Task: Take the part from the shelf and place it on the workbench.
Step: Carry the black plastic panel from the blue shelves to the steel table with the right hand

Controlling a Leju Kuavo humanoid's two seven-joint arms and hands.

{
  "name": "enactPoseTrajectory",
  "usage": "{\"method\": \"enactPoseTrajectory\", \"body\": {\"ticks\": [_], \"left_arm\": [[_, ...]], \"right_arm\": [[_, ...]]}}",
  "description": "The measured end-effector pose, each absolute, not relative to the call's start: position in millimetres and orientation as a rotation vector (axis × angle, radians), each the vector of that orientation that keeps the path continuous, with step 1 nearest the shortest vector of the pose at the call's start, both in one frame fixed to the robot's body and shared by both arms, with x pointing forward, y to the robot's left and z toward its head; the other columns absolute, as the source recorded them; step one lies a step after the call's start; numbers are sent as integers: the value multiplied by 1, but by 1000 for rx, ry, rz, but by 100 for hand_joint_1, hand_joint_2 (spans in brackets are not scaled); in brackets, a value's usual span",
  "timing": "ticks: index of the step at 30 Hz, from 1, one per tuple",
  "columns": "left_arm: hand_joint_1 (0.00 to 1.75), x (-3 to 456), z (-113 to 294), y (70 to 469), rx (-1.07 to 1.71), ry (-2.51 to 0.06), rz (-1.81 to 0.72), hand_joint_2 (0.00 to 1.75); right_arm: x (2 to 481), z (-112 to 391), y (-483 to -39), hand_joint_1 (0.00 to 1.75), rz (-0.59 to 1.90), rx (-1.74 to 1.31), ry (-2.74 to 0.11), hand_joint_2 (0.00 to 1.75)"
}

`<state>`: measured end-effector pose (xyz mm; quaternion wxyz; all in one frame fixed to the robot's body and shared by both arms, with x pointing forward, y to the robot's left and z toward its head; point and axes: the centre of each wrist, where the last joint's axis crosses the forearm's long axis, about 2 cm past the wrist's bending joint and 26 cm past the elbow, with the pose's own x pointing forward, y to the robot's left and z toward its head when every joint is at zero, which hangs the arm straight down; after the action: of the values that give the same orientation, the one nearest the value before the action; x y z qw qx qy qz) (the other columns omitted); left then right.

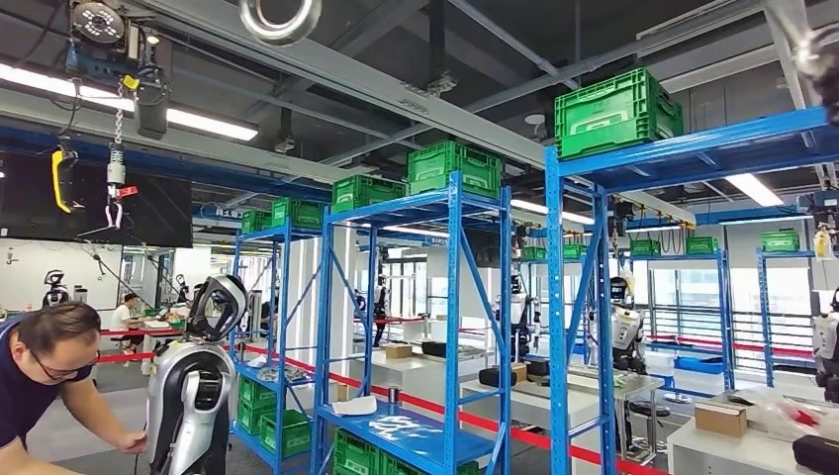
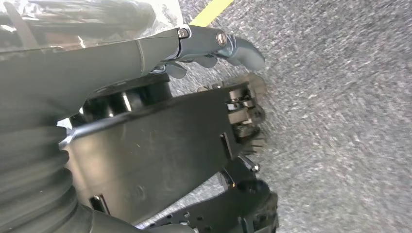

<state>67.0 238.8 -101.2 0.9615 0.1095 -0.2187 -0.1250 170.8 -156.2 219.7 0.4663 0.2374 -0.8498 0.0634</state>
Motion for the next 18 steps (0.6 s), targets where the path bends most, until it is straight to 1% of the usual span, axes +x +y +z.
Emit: {"method": "enactPoseTrajectory", "body": {"ticks": [18], "left_arm": [[0,68,-101,237,225,-436,-239,175]], "right_arm": [[171,220,-155,175,174,593,-2078,175]]}}
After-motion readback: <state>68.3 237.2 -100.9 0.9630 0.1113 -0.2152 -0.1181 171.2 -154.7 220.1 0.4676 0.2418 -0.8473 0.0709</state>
